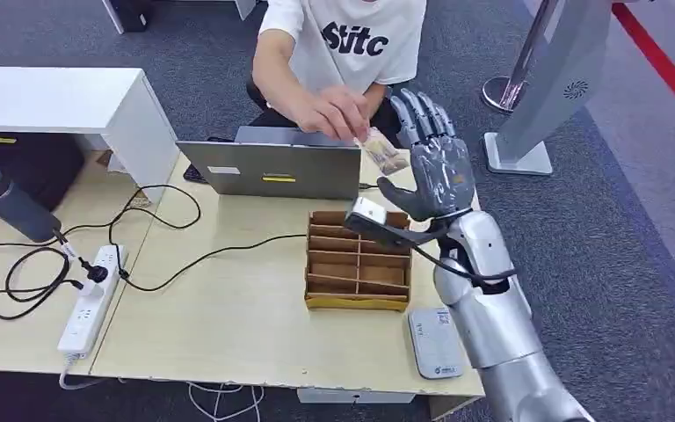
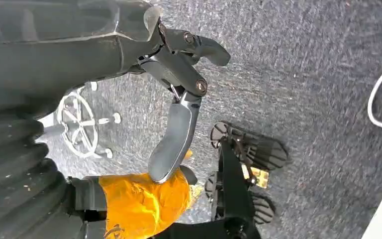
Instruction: Pass the card to the sensor for recognition and then transmit it.
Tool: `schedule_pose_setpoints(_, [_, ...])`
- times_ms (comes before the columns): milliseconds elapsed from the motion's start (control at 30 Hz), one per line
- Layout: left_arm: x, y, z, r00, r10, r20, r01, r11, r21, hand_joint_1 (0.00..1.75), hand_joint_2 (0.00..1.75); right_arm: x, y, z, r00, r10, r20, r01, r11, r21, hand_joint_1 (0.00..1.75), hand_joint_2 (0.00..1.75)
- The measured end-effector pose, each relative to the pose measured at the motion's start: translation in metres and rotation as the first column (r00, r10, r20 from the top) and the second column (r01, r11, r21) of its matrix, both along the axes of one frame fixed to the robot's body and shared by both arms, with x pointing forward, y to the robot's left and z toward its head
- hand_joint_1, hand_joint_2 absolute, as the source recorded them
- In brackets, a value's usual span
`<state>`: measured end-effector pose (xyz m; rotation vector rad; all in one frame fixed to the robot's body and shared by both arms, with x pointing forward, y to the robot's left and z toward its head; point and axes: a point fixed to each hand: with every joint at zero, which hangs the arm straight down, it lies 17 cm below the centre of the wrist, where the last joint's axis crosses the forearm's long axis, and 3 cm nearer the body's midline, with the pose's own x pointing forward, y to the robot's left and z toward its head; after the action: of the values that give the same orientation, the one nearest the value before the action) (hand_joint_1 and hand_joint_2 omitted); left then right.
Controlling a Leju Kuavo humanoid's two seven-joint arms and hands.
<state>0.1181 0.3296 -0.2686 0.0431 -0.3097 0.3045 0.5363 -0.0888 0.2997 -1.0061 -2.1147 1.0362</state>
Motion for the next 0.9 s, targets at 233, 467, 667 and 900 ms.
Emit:
schedule_pose_setpoints(233, [-0.002, -0.004, -0.001, 0.999, -0.040, -0.008, 0.040, 0.999, -0.001, 0.00, 1.75, 0.035, 0.007, -0.027, 0.996, -0.029, -0.081, 0.020, 0.994, -0.110, 0.00, 1.75])
schedule_pose_setpoints(467, [-0.003, -0.003, -0.001, 0.999, -0.042, -0.011, 0.042, 0.999, 0.007, 0.00, 1.75, 0.038, 0.011, -0.040, 0.992, -0.010, -0.128, -0.005, 0.994, -0.113, 1.75, 1.75])
schedule_pose_setpoints(667, [-0.003, -0.002, -0.001, 0.999, -0.042, -0.013, 0.042, 0.999, 0.010, 0.00, 1.75, 0.036, 0.014, -0.046, 0.989, 0.017, -0.150, -0.032, 0.994, -0.100, 1.75, 1.75])
schedule_pose_setpoints(900, [-0.003, -0.002, -0.001, 0.999, -0.038, -0.013, 0.038, 0.999, 0.009, 0.00, 1.75, 0.034, 0.017, -0.046, 0.986, 0.046, -0.160, -0.058, 0.996, -0.074, 1.75, 1.75])
